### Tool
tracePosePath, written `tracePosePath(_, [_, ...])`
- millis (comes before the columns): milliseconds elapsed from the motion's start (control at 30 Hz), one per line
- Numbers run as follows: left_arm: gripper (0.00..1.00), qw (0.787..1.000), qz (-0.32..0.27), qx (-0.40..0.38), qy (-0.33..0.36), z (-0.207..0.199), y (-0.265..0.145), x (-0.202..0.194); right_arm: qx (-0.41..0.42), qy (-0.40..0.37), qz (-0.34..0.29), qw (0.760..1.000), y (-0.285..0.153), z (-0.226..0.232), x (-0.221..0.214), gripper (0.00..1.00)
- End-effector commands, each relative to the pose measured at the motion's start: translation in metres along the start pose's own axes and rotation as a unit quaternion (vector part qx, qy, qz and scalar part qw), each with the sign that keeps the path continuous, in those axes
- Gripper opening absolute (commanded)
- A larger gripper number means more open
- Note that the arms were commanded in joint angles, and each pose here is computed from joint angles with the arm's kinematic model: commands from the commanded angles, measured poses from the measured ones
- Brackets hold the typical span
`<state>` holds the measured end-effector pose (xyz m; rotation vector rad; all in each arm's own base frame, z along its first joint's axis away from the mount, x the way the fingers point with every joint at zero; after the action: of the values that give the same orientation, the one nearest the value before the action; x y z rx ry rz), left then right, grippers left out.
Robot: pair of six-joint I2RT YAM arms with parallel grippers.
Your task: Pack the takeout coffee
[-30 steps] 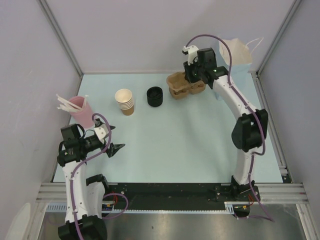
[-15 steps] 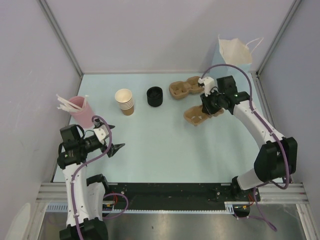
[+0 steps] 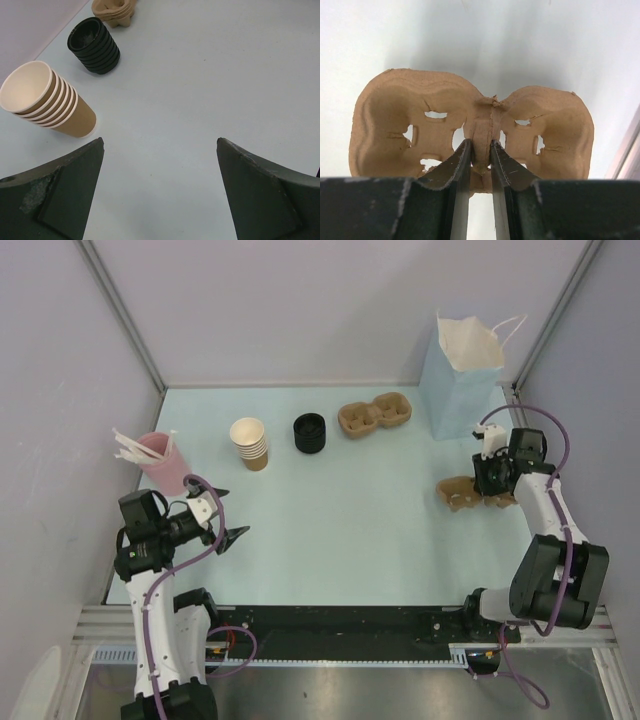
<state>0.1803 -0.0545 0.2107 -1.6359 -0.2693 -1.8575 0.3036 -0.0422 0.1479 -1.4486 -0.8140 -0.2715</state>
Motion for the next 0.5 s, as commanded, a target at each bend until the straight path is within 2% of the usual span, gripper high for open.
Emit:
tracePosePath(0, [1.0,1.0,-0.022,-0.007,0.019,-0.001,0.001,0.006,-0.023,-0.005,-0.008,1.0,0.015,-0.018,-0.005,0.24])
tracePosePath(233, [1.0,0.999,-0.023,-0.007,0.022,-0.002,0.001,0.006,-0.066,0.011,0.002,0.998,0.027,-0.03,-0.016,0.32])
tracePosePath(367, [1.0,0.999,-0.024,-0.008,0.02,-0.002,0.001,0.006,-0.061,0.005,0.002,0.998,0.021,-0.026,-0.017,0.41])
tracePosePath(433, [1.0,0.999,-0.024,-0.009,0.022,-0.002,0.001,0.006,-0.063,-0.003,-0.014,0.998,0.01,-0.024,-0.011,0.5])
tracePosePath(467, [1.0,0.999,-0.025,-0.009,0.022,-0.002,0.001,0.006,-0.063,-0.006,-0.017,0.998,0.005,-0.022,-0.009,0.59])
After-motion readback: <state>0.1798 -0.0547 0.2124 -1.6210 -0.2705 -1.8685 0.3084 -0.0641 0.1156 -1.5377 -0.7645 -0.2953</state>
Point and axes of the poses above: each gripper's point midway between its finger pads, its own y axis out along the fingers, its own z axis along the line the jaws close on, x = y × z, the point moved 4 cm from there along -y, back along the fingers, and after that the axes turned 2 degrees about -y, right-handed, at the moved point
